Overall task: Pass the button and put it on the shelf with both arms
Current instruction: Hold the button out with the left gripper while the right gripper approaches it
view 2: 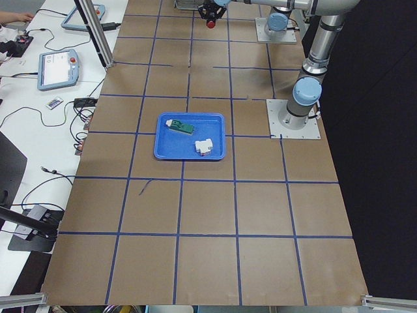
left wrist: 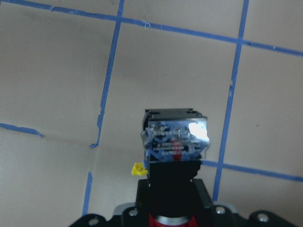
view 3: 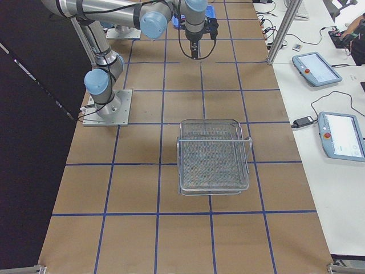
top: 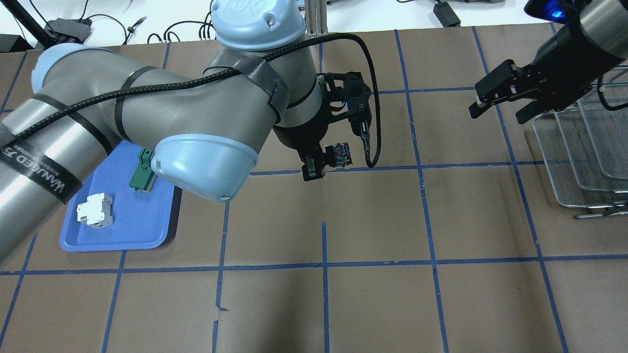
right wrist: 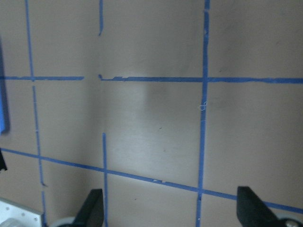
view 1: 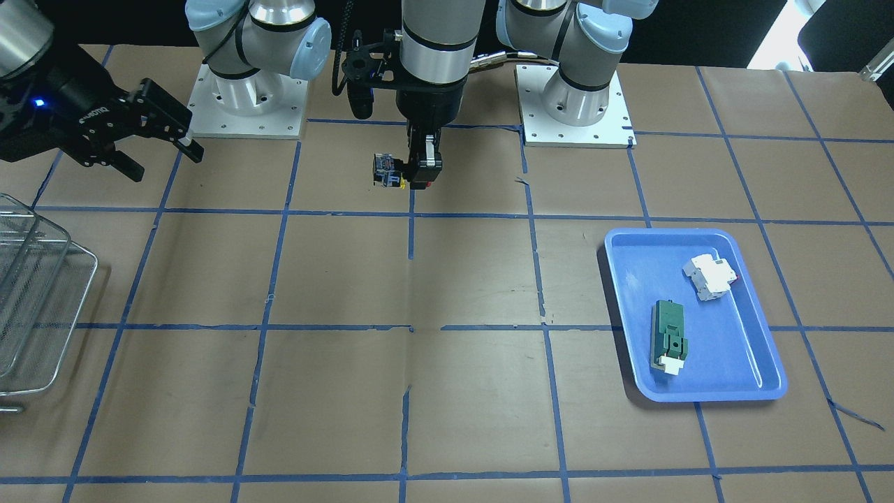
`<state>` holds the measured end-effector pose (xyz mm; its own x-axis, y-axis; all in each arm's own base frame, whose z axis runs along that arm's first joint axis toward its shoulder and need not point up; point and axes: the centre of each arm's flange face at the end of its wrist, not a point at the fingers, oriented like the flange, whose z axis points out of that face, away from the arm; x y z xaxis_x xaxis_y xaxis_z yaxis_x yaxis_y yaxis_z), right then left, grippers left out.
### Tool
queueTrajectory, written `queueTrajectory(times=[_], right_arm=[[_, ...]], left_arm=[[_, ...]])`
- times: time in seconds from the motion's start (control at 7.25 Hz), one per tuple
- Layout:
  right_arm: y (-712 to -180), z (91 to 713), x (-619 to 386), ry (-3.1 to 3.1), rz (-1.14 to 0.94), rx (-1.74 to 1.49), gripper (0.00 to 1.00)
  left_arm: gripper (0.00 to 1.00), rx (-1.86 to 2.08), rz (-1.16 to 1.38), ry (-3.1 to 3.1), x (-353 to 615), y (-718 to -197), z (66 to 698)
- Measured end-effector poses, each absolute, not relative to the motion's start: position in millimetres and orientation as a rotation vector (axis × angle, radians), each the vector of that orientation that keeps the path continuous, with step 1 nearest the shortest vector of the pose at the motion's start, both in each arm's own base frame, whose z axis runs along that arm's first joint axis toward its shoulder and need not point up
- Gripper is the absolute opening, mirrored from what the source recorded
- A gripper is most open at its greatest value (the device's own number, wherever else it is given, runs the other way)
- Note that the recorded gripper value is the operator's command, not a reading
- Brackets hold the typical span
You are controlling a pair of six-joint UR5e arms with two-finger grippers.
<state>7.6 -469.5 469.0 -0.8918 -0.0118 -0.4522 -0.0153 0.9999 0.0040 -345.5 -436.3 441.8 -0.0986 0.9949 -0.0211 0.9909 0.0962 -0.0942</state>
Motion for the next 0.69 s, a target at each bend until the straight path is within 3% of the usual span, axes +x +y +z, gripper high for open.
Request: queueTrajectory(times=[0.69], right_arm=[[-420,370,4,2.06,0.041,0.099,1.0]], left_arm=[[0.0,-2.01,0.1,-2.285,-367,-435,434]])
